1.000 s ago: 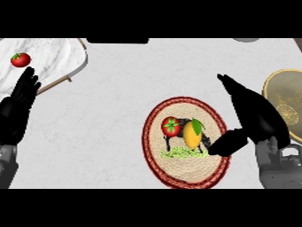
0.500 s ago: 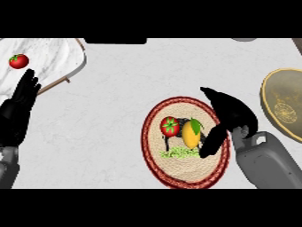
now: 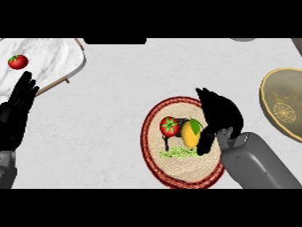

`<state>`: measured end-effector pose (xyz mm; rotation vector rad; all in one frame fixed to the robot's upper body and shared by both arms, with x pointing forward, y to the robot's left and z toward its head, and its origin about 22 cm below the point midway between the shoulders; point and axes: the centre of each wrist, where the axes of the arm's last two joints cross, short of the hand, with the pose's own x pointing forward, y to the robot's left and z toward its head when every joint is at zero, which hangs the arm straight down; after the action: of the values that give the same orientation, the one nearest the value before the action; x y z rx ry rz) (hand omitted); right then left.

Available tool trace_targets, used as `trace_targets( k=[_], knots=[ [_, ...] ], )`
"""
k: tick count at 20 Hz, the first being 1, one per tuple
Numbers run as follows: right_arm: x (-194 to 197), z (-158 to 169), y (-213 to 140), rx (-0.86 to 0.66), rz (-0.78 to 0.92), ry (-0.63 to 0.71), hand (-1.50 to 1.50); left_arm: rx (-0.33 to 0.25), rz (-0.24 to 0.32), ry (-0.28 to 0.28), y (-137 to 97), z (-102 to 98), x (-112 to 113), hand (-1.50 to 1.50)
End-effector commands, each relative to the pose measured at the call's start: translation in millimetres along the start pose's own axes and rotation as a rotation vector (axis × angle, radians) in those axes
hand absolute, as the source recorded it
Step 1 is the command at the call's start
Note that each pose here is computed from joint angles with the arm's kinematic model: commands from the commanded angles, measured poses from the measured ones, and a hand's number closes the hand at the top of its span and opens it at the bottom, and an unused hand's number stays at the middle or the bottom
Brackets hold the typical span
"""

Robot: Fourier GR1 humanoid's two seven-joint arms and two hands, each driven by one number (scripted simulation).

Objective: Pick the lemon from the placemat and place it in the bowl

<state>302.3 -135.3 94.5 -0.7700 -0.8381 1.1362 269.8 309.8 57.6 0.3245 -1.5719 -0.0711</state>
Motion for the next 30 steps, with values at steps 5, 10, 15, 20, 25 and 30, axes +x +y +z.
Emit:
trace_targets(
  k=[5,10,15,20,25,30],
  knots=[
    [8.3,-11.8,32.0,0.069,-0.005,0.061,-1.5,-0.005,-0.011,0.012,-7.0,-6.4,1.7,0.0],
    [1.7,-4.3,34.2,0.085,0.01,0.087,-1.5,0.0,0.002,0.0,-9.0,1.7,-11.7,0.0],
    [2.7,-24.3,47.0,0.069,0.011,0.079,-1.5,0.001,-0.014,0.005,10.1,-6.4,-3.8,0.0],
    [-2.1,-34.7,72.1,0.047,-0.011,0.109,-1.5,0.002,0.005,-0.003,-1.4,-20.8,-6.4,0.0],
    [7.7,-37.3,58.8,0.121,-0.045,0.098,1.5,0.007,0.001,0.009,5.2,3.0,2.7,0.0],
    [-4.1,-53.5,91.1,0.1,-0.029,0.003,1.5,-0.013,-0.005,-0.019,-7.5,-3.1,11.6,0.0]
  ],
)
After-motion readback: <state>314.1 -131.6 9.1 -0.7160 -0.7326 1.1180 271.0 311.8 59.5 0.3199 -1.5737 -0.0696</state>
